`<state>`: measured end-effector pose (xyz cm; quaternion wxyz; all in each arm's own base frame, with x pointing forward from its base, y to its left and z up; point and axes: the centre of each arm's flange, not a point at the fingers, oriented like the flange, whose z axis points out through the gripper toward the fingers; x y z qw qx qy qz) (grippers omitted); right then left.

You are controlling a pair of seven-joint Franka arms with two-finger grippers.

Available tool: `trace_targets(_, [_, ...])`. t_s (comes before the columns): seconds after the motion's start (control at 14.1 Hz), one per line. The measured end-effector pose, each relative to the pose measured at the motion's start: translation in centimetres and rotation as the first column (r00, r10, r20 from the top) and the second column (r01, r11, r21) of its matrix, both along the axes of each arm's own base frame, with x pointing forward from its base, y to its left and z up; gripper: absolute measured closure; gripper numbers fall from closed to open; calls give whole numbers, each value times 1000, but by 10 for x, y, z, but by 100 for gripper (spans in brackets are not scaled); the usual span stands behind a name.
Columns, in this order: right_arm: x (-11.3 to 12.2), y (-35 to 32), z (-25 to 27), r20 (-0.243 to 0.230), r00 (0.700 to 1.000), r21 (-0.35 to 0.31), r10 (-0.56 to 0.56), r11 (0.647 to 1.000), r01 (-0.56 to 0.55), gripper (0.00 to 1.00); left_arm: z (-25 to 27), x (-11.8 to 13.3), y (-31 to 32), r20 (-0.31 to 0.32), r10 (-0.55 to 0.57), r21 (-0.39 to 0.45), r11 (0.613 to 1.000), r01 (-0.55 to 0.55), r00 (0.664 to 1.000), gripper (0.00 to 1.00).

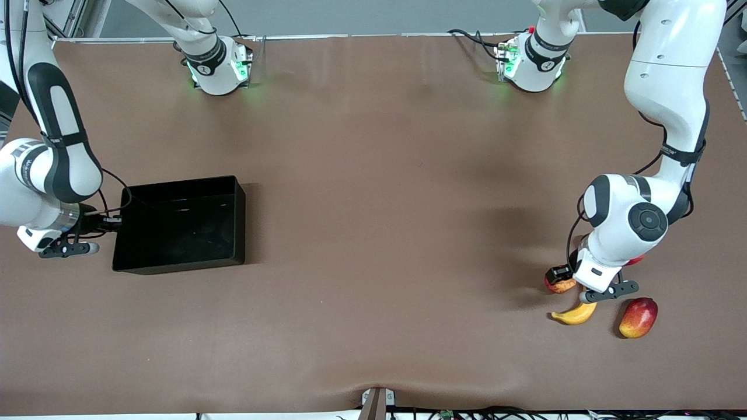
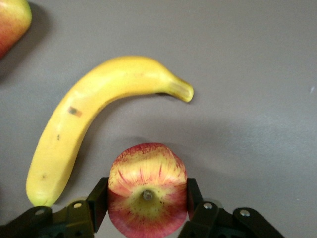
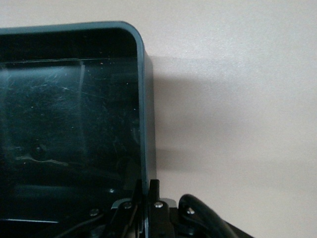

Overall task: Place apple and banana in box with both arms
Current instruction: 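Slide the box with the right gripper while the left gripper carries the apple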

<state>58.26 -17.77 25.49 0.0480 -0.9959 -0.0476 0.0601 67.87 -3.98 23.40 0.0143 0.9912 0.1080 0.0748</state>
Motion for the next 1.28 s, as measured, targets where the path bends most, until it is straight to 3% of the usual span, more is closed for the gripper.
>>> trace_targets(0.28, [22,11,49,-56,998,95,-7,995,12,94,31,0,-9,-9,-14,4,1000,14,1000,34])
trace_targets(0.57, [41,51,76,-48,999,185,-4,983,12,94,66,-3,-27,-34,-41,3,999,41,999,34])
trace_targets(0.92, [60,195,86,-77,997,167,-29,985,42,94,112,1,-42,-90,-58,8,998,59,994,34])
trace_targets(1.28, [54,347,101,-43,995,123,-85,988,90,94,129,-1,-56,-85,-77,6,997,78,993,34])
